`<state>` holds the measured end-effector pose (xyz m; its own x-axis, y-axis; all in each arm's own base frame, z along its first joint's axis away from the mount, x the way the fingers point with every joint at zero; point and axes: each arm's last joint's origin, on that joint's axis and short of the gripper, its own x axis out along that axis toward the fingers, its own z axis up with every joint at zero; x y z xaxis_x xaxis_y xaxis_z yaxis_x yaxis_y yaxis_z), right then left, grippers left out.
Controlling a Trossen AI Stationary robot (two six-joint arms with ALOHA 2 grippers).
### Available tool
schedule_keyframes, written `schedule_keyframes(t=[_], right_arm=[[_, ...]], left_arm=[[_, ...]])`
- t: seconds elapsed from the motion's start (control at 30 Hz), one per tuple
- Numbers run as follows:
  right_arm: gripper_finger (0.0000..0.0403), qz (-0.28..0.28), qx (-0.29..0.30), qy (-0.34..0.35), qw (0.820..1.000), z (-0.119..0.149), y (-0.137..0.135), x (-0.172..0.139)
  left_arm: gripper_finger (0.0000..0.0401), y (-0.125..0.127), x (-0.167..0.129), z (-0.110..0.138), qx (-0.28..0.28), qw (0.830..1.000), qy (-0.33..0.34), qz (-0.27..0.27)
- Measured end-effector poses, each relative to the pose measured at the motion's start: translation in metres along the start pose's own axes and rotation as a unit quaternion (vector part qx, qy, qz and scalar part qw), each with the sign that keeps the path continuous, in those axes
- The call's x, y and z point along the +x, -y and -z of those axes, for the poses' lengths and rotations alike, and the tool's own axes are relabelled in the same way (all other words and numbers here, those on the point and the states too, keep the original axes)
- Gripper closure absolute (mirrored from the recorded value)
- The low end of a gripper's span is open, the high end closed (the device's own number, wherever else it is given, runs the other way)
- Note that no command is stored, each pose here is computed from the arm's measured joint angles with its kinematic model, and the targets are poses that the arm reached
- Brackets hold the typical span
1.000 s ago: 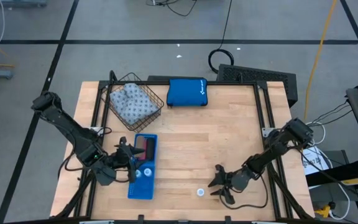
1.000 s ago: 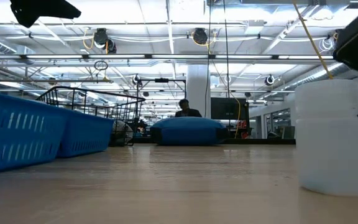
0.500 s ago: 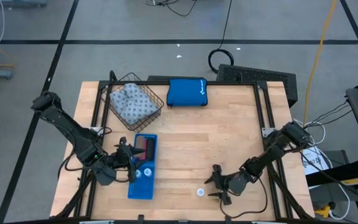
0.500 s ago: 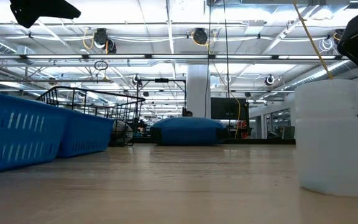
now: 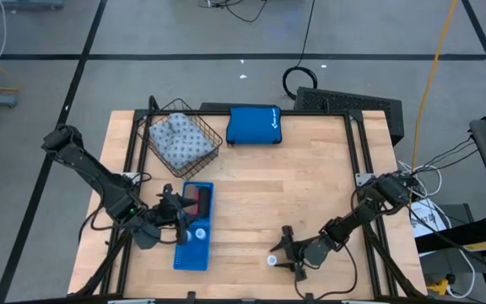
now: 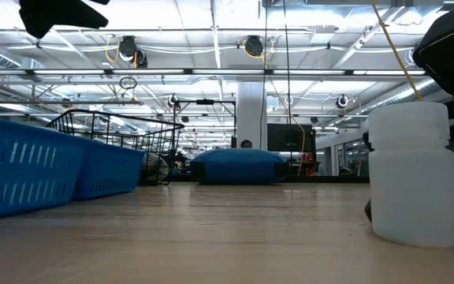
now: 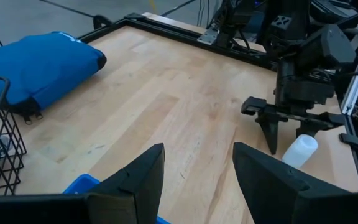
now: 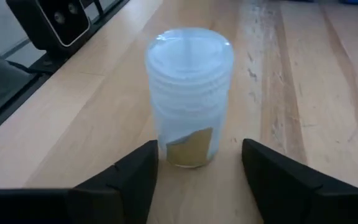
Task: Pick & place medical supplies in basket/bin
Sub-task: Put the white pill bottle into the bottom blue bin
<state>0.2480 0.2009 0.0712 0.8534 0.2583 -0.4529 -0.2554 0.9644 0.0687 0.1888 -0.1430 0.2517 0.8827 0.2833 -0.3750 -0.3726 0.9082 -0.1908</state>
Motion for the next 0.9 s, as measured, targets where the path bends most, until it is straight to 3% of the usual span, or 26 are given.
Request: schedule_keyframes(t=[0.3, 0.67, 0.9], right_arm=[[0.0223, -0.019, 0.007, 0.011, 1.000, -0.0051, -0.0008, 0.0024], [0.0174, -0.009, 0.017, 0.011, 1.000, -0.0070, 0.0062, 0.0050], [0.0196, -0.009, 0.008, 0.015, 1.000, -0.0082, 0.0067, 0.0051]], left_arm=[[0.0201, -0.0030, 0.0059, -0.0023, -0.007, 1.000, -0.015, 0.003], [0.0201, -0.0046, 0.0086, -0.0036, -0.009, 1.000, -0.016, -0.001], [0.0201, -0.0045, 0.0086, -0.0037, -0.009, 1.000, -0.016, 0.000]])
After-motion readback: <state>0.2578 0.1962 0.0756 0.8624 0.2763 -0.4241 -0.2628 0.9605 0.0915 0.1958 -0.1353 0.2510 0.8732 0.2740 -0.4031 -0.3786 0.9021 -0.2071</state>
